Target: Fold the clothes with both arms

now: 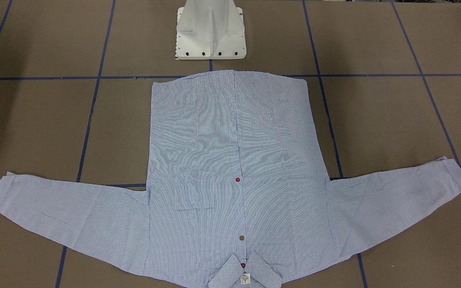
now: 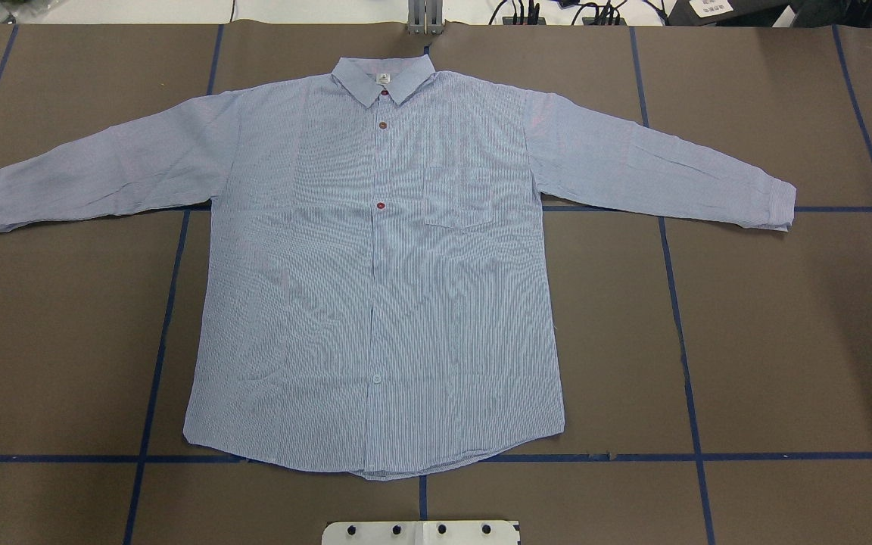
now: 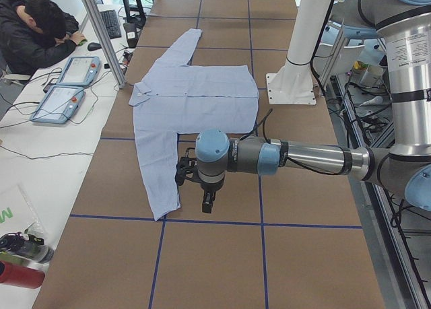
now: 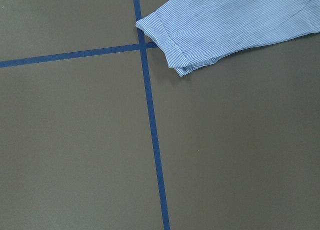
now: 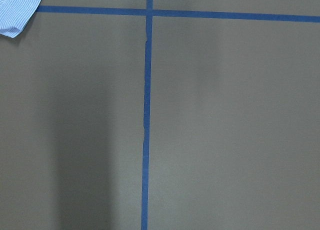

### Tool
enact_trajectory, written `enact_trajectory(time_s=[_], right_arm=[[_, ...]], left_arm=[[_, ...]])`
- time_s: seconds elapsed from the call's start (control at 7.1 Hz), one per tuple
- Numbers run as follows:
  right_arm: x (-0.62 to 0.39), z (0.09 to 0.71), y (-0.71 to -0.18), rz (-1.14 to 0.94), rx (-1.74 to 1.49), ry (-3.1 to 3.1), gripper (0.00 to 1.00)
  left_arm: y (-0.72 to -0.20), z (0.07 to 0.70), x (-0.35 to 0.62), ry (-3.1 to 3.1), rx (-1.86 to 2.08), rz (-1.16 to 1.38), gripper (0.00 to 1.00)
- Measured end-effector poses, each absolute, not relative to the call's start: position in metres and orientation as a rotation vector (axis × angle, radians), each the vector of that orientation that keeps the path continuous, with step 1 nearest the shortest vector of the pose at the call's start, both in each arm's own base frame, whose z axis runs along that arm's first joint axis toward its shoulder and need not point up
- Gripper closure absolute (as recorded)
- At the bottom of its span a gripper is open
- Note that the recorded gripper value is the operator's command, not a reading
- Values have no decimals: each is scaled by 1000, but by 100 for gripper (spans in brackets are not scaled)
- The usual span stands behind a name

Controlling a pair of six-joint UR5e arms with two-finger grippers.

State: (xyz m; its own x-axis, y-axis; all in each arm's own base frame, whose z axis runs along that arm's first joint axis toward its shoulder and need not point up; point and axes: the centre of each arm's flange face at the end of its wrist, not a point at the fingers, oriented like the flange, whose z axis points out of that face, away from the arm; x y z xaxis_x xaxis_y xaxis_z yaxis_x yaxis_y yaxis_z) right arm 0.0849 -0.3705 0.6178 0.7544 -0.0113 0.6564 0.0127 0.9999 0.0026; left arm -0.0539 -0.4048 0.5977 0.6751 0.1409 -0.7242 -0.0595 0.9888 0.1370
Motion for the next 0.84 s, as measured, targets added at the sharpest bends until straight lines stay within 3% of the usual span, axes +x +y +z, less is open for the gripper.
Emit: enact_trajectory(time_s=[0.42,0.84], right_arm=[[85,609,-374,-20,17,-719,0],[85,556,-384,-76,176,-716,0]], left_arm=[[-410,579,-53,830,146,133,0],[-422,535,-53,811,326,212,0]])
